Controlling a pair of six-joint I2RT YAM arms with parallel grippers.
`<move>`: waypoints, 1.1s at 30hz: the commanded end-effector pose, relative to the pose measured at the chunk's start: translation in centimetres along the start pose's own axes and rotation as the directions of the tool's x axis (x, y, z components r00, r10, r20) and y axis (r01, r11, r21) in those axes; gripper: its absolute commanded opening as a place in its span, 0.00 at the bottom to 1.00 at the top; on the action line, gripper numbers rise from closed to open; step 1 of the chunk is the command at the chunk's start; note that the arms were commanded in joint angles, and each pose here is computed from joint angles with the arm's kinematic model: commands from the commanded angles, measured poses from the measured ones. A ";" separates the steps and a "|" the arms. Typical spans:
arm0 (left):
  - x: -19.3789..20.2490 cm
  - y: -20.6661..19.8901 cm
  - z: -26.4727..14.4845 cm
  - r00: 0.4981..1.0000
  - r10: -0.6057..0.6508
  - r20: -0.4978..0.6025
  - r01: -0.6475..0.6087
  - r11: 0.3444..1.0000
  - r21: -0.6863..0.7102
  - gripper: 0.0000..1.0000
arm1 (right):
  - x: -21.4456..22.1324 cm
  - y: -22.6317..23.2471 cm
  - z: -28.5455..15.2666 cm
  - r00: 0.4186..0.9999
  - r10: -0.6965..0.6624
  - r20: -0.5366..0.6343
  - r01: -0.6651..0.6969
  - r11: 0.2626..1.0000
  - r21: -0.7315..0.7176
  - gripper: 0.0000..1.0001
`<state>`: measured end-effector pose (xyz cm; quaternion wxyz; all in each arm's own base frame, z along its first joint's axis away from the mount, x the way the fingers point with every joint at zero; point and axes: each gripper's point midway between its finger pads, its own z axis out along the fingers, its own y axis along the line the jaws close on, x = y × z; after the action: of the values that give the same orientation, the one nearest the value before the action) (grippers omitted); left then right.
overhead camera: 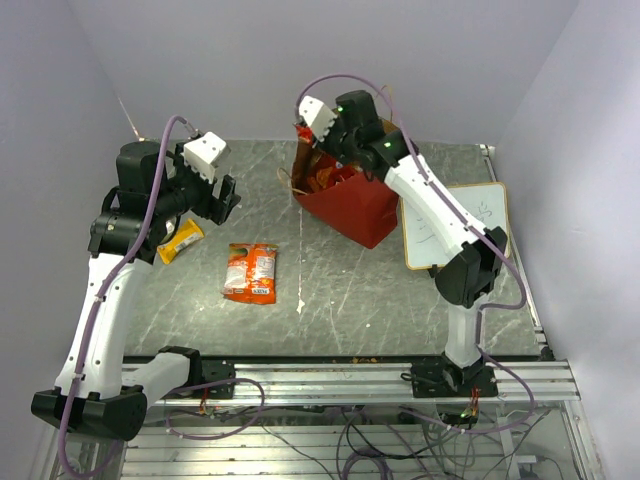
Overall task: Place the snacks into the paper bag
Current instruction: Place the snack in the paper bag.
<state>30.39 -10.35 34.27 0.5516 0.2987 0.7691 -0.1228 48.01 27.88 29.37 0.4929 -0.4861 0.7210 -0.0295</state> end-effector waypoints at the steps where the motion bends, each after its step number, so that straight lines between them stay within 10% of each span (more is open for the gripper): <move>1: -0.6 0.1 -0.3 0.999 0.019 0.036 -0.019 1.000 -0.002 0.85 | 2.0 0.1 1.2 0.992 -0.077 -0.095 0.080 0.997 0.024 0.10; 22: -0.5 0.0 -0.1 0.999 0.016 0.034 -0.017 1.000 0.010 0.85 | 5.8 0.1 3.1 0.953 -0.195 -0.231 0.214 0.975 0.060 0.19; 33: -0.4 0.0 -0.2 0.999 0.018 0.034 -0.018 1.000 0.007 0.86 | 6.8 2.6 4.1 0.959 -0.184 -0.213 0.180 0.983 -0.039 0.43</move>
<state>30.32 -10.38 34.06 0.5497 0.2991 0.7700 -0.1245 49.29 25.41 21.87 0.4033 -0.5443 0.7207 -0.1468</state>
